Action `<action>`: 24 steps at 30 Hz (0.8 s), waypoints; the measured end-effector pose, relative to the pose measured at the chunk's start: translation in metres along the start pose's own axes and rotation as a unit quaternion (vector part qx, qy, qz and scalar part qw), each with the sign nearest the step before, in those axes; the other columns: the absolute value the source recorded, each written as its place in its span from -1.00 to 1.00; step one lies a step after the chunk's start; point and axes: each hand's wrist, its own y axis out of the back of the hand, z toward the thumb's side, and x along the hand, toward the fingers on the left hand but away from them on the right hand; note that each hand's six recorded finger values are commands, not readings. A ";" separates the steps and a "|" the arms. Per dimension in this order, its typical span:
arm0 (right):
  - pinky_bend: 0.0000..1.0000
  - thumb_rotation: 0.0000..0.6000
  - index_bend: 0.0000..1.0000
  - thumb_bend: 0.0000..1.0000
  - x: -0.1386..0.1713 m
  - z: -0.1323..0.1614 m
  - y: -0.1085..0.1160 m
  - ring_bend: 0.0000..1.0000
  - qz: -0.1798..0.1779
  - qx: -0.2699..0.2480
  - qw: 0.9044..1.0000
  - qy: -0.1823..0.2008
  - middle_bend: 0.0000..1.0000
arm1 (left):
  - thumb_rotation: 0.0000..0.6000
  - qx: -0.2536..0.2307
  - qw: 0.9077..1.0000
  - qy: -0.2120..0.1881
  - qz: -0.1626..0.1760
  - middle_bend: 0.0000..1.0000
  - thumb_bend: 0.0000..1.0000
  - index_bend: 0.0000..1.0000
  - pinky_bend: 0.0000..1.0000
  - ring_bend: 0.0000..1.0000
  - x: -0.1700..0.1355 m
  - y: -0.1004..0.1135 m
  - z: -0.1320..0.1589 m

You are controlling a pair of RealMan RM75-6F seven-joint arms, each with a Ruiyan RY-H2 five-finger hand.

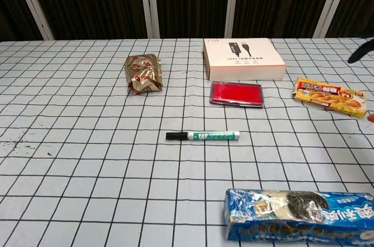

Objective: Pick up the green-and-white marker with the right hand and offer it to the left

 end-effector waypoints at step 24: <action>-0.90 1.00 -0.15 -0.53 -0.087 0.165 -0.105 -0.83 0.110 -0.002 0.993 0.032 -0.93 | 1.00 0.012 0.999 0.028 -0.017 -1.00 -0.33 -0.80 -1.00 -1.00 0.010 -0.015 -0.030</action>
